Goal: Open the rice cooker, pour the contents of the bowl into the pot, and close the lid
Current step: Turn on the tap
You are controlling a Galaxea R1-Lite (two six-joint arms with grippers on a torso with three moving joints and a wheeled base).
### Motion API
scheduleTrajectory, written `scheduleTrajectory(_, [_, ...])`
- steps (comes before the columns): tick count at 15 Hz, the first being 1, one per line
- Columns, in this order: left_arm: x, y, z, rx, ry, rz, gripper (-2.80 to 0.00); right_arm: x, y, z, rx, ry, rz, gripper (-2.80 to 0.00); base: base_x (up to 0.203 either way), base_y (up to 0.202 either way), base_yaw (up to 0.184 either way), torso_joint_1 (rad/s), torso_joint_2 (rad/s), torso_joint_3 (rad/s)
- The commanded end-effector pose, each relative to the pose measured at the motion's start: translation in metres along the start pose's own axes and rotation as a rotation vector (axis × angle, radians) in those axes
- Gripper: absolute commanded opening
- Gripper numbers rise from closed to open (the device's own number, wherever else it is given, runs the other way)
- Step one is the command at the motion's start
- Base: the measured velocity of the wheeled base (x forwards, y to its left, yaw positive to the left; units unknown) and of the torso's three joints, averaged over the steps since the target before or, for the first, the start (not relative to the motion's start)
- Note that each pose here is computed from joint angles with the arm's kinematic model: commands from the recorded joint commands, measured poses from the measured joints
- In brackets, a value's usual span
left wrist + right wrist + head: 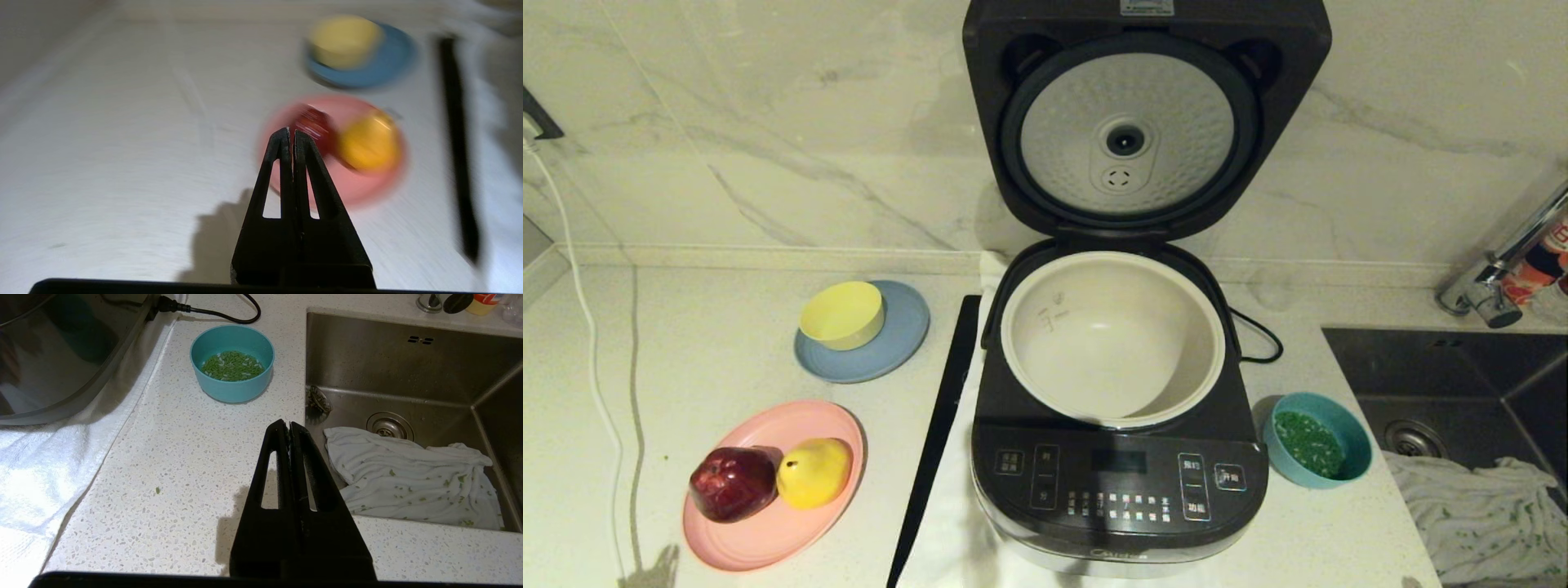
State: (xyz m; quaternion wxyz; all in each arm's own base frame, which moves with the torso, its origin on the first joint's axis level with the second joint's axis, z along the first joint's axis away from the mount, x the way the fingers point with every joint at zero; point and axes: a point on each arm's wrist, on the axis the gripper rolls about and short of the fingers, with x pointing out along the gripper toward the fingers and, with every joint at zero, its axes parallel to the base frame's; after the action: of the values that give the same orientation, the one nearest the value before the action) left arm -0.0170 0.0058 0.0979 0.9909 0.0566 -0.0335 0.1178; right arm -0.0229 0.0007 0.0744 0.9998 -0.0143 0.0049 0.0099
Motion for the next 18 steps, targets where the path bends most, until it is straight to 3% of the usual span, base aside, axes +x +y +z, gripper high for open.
scheduleTrajectory(1, [-0.0088,-0.0055,-0.0162,-0.029,0.003,-0.244,-2.80,0.0002,0.0000,-0.0004,-0.002,0.002,0.000,-2.80,0.000,0.000,0.000,0.000,0.00,0.000])
scheduleTrajectory(2, [-0.0088,-0.0072,-0.0224,-0.039,0.060,-0.288,-2.80,0.0002,0.0000,-0.0004,0.000,0.002,0.000,-2.80,0.000,0.000,0.000,0.000,0.00,0.000])
scheduleTrajectory(3, [-0.0090,-0.0071,-0.0225,-0.043,0.068,-0.285,-2.80,0.0002,0.0000,-0.0004,-0.001,0.002,0.000,-2.80,0.000,0.000,0.000,0.000,0.00,0.000])
scheduleTrajectory(18, [-0.0084,-0.0071,-0.0220,-0.065,0.053,-0.282,-2.80,0.0002,0.0000,-0.0004,0.000,0.002,0.000,-2.80,0.000,0.000,0.000,0.000,0.00,0.000])
